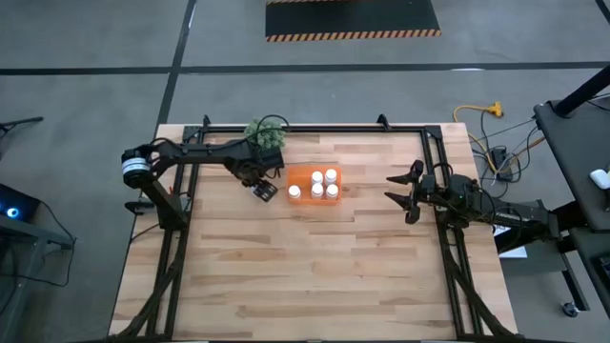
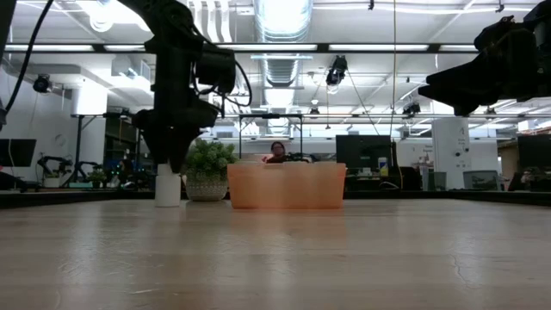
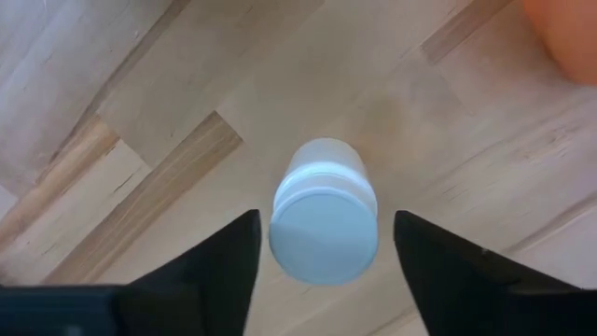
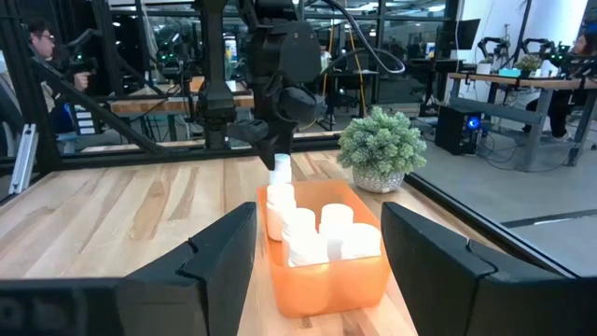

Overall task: Pick and place pill bottles into a basket
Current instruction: Put the white pill bottle into the orange bin

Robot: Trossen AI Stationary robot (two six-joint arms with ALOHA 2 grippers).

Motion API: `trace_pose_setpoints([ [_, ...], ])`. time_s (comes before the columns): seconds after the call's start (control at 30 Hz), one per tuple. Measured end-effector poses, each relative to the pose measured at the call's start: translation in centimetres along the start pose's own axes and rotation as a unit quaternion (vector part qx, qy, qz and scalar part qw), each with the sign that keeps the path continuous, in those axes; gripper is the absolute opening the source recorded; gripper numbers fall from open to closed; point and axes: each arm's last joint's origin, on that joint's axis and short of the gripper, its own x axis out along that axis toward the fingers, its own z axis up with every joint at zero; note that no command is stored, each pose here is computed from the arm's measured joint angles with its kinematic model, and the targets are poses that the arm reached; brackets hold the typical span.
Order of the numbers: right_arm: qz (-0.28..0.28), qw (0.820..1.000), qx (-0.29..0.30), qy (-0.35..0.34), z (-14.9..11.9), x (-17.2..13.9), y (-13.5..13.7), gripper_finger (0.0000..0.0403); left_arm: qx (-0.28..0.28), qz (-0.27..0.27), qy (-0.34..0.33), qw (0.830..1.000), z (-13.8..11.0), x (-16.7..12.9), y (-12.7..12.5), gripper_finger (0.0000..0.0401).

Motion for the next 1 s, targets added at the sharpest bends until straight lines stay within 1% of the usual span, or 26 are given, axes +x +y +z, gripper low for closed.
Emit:
trace_pose_setpoints([
  [0.27, 0.0, 1.0, 0.0, 0.0, 0.0, 0.0, 0.0, 0.0219, 0.001, 0.003, 0.006, 1.0, -0.2, 0.3, 0.1, 0.0143],
  [0.5, 0.0, 1.0, 0.0, 0.0, 0.0, 0.0, 0.0, 0.0219, 0.006, 0.005, 0.009, 1.0, -0.2, -0.1, 0.1, 0.014],
  [0.7, 0.0, 1.0, 0.0, 0.0, 0.0, 0.0, 0.0, 0.0219, 0.011, -0.003, -0.002, 1.0, -0.1, -2.5, 0.0, 0.014],
  [0.93, 0.0, 1.0, 0.0, 0.0, 0.0, 0.0, 0.0, 0.0219, 0.008, -0.065, -0.031, 0.997, 0.8, -6.0, -0.4, 0.014],
  [1.0, 0.0, 1.0, 0.0, 0.0, 0.0, 0.0, 0.0, 0.0219, 0.016, -0.084, -0.042, 0.996, 1.2, -6.9, -0.6, 0.014],
])
